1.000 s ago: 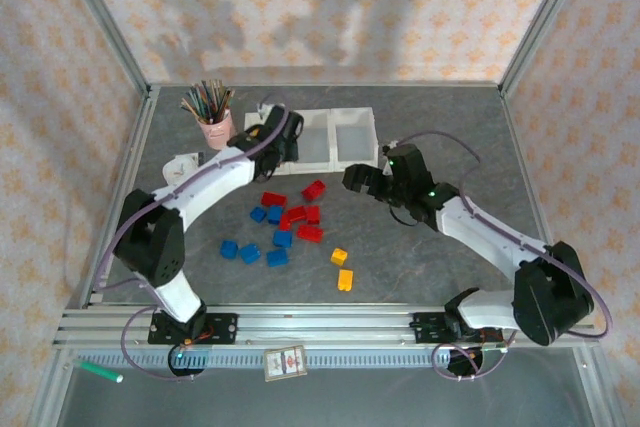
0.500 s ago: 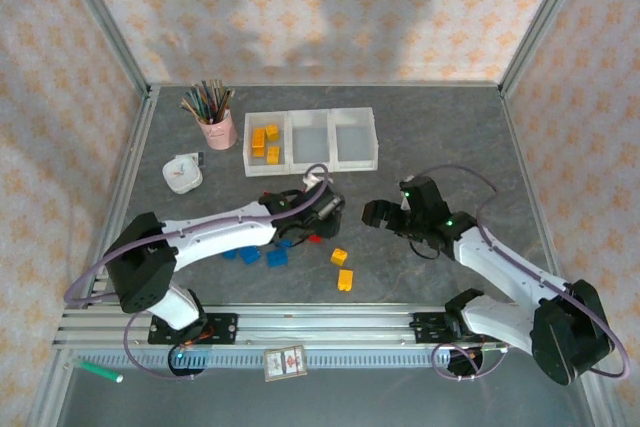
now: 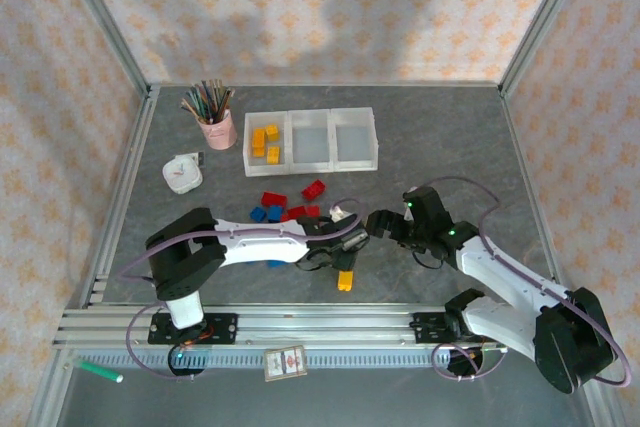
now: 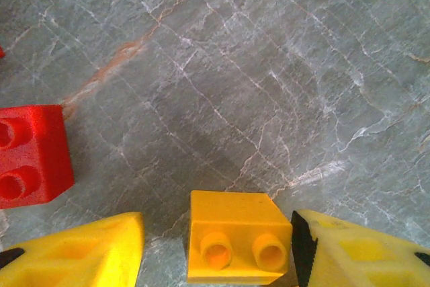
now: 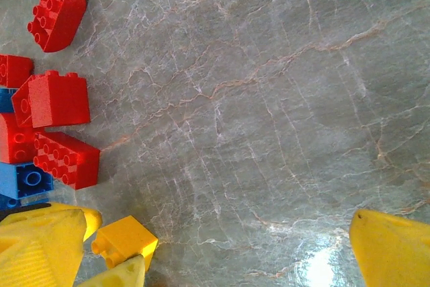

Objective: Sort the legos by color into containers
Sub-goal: Pick up the lego from the middle-left of the table.

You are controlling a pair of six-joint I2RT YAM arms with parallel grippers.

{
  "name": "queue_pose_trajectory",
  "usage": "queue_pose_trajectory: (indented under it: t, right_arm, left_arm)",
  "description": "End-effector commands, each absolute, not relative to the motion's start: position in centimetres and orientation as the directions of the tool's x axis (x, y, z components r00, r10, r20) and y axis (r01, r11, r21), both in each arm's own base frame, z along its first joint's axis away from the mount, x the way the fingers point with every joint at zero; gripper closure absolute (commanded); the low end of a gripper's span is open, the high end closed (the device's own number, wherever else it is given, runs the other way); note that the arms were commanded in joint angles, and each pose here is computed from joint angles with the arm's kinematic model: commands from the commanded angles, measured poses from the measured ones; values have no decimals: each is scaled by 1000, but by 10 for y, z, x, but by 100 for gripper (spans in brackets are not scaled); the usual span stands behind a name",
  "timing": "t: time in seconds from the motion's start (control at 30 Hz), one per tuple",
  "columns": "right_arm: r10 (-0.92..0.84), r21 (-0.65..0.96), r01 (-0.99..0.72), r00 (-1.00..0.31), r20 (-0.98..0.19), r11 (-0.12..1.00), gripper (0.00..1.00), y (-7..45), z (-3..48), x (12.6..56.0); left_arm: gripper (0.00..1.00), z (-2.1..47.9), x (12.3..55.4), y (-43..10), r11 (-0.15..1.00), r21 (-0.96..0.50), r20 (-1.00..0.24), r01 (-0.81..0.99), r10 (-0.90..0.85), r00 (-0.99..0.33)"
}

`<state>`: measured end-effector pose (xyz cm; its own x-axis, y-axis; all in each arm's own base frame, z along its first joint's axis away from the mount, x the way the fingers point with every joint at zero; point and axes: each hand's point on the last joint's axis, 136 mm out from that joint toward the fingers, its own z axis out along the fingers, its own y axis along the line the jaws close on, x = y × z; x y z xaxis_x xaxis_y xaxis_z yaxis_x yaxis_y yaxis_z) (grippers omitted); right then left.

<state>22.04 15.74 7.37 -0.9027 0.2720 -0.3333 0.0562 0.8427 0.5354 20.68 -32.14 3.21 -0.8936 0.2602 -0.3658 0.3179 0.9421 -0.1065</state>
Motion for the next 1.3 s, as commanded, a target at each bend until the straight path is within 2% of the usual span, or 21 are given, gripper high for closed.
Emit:
queue_pose_trajectory:
  t: [0.0,0.27,0.4,0.8,0.93,1.27]
  right_arm:
    - [295,533,69,-889,-352,843,0,153,76,224]
    - [293,533,64,-887,-356,844,0,153,78,225]
    - [294,533,64,-886,-359,844,0,154,79,227]
    - [259,581,-24,-880,-399,813,0,170,109,238]
    - [251,618,-69,-874,-416,783,0,183,126,247]
    - [269,699,-161,-845,-463,697,0,225,169,282]
  left_arm:
    - [38,37,213,-332,936,-97,-393,338,276,-877]
    - [49,29,213,-333,936,-99,-387,338,277,-879]
    - [58,29,212,-331,936,-98,-389,337,276,-879]
    - [61,73,229,-311,953,-104,-481,284,202,-853]
    - [61,104,250,-291,968,-109,-541,226,133,-830]
    - [64,180,332,-206,998,-54,-699,18,-25,-715]
